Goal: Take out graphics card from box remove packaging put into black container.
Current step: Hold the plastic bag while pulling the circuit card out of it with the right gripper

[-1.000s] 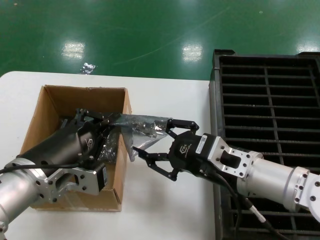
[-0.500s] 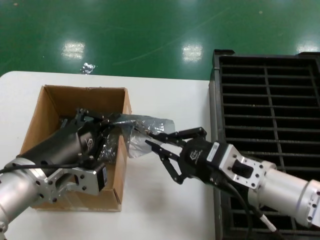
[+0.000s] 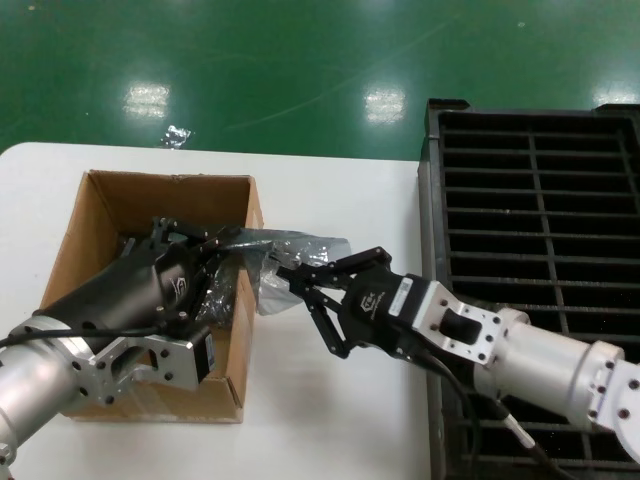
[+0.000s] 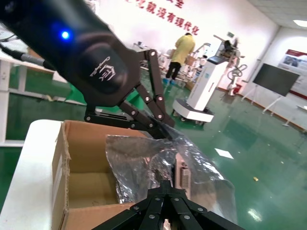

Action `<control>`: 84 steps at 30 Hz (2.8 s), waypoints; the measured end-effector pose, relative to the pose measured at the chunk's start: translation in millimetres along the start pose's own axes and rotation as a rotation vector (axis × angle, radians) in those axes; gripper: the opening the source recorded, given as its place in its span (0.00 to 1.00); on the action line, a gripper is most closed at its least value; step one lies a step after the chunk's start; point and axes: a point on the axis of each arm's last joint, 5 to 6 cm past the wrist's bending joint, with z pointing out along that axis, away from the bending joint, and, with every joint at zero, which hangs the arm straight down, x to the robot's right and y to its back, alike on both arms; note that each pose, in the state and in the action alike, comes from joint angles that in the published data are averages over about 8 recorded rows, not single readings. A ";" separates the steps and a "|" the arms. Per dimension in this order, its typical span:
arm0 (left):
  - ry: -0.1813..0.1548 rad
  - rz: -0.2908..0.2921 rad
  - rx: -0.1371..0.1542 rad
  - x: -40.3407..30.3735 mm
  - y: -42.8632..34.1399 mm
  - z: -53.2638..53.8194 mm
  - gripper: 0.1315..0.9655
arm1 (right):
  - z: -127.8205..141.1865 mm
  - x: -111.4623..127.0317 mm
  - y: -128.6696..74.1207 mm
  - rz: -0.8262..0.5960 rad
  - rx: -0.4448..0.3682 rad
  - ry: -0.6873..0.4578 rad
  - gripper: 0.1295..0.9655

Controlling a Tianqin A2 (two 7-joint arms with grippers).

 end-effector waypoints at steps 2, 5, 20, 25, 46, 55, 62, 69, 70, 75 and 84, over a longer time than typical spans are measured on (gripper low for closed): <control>0.000 0.000 0.000 0.0 0.0 0.0 0.01 | 5.7 2.4 0.2 -0.012 -0.002 -0.009 0.01; 0.000 0.000 0.000 0.0 0.0 0.0 0.01 | 13.3 5.7 0.3 -0.026 -0.002 -0.016 0.01; 0.000 0.000 0.000 0.0 0.0 0.0 0.01 | 25.2 10.6 1.0 -0.036 0.007 0.000 0.02; 0.000 0.000 0.000 0.0 0.0 0.0 0.01 | 24.1 10.4 2.0 -0.033 0.006 0.007 0.08; 0.000 0.000 0.000 0.0 0.0 0.0 0.01 | 23.4 15.3 3.0 -0.032 0.003 0.016 0.04; 0.000 0.000 0.000 0.0 0.0 0.0 0.01 | 26.7 21.1 3.3 -0.056 -0.002 0.006 0.03; 0.000 0.000 0.000 0.0 0.0 0.0 0.01 | 27.0 25.3 4.0 -0.068 -0.006 0.006 0.05; 0.000 0.000 0.000 0.0 0.0 0.0 0.01 | 26.7 28.7 4.1 -0.072 -0.008 0.014 0.11; 0.000 0.000 0.000 0.0 0.0 0.0 0.01 | 26.7 29.3 3.9 -0.072 -0.008 0.017 0.12; 0.000 0.000 0.000 0.0 0.0 0.0 0.01 | 26.5 31.4 2.5 -0.068 -0.006 0.028 0.19; 0.000 0.000 0.000 0.0 0.0 0.0 0.01 | 32.9 32.1 1.9 -0.060 -0.002 0.023 0.15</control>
